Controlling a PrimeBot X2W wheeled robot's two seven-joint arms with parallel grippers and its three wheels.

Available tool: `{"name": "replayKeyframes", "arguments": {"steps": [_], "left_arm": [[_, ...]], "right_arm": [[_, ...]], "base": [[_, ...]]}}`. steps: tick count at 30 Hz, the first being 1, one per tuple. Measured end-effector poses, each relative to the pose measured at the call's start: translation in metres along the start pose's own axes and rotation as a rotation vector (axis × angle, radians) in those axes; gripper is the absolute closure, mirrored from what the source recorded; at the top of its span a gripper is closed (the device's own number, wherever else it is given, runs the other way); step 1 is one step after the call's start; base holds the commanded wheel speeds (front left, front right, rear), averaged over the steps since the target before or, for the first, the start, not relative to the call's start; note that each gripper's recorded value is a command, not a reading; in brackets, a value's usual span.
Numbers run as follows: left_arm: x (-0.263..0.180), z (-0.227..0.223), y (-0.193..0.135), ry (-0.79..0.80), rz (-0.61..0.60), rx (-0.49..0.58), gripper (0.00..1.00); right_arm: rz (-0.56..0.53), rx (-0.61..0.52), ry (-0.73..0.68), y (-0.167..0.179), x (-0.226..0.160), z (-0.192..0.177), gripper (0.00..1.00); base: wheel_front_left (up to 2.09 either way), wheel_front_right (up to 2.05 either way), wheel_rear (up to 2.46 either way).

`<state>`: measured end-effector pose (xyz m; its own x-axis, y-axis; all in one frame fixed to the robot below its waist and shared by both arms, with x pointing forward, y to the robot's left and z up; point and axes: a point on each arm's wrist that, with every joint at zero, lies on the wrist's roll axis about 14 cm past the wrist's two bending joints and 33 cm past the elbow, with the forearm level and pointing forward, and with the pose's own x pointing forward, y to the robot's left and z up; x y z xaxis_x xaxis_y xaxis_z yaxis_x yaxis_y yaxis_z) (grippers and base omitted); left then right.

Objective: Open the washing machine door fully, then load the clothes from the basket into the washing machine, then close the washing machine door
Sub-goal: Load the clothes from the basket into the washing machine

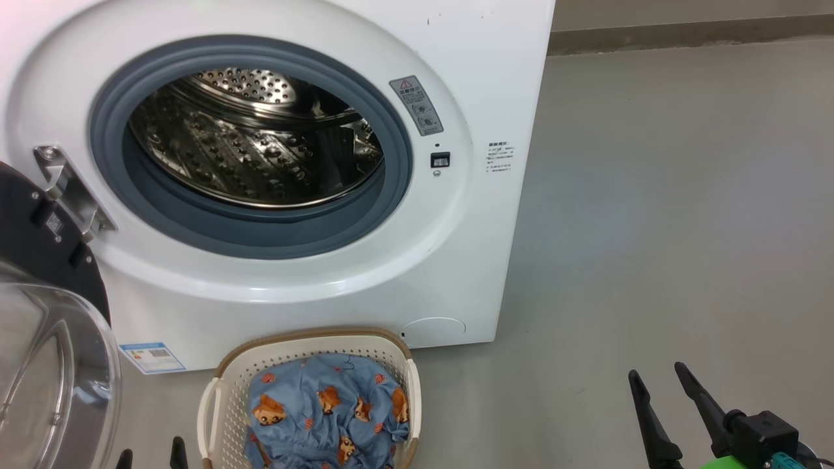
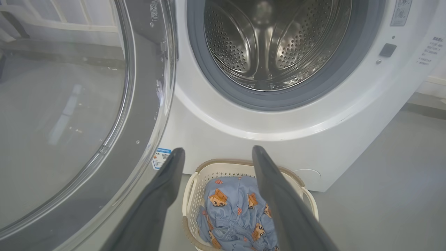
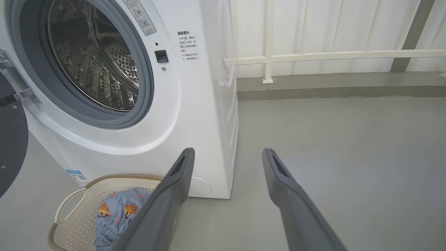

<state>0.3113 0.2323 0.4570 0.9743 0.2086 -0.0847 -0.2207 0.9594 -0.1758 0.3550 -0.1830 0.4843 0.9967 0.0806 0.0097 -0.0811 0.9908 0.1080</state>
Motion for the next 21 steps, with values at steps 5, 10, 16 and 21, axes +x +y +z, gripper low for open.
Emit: {"name": "replayKeyframes", "arguments": {"steps": [5,10,16,21], "left_arm": [[-0.0002,-0.0005,-0.0007,0.002,-0.002,0.000,0.00],[-0.0007,-0.0005,-0.0002,0.002,0.000,-0.002,0.00],[-0.0008,-0.0012,-0.0004,0.004,0.000,-0.002,0.00],[0.0003,-0.0040,-0.0023,0.014,-0.005,-0.005,0.00]], "right_arm": [[0.001,0.000,0.001,0.0002,0.0003,-0.0005,0.00],[0.003,0.000,0.002,0.0010,0.0008,-0.0008,0.00],[0.005,0.001,0.005,0.0015,0.0012,-0.0015,0.00],[0.005,0.002,0.014,0.0015,0.0016,-0.0044,0.00]], "base": [[0.01,-0.01,0.00],[0.00,0.00,0.00],[0.00,0.00,0.00],[0.00,0.00,0.00]]}}
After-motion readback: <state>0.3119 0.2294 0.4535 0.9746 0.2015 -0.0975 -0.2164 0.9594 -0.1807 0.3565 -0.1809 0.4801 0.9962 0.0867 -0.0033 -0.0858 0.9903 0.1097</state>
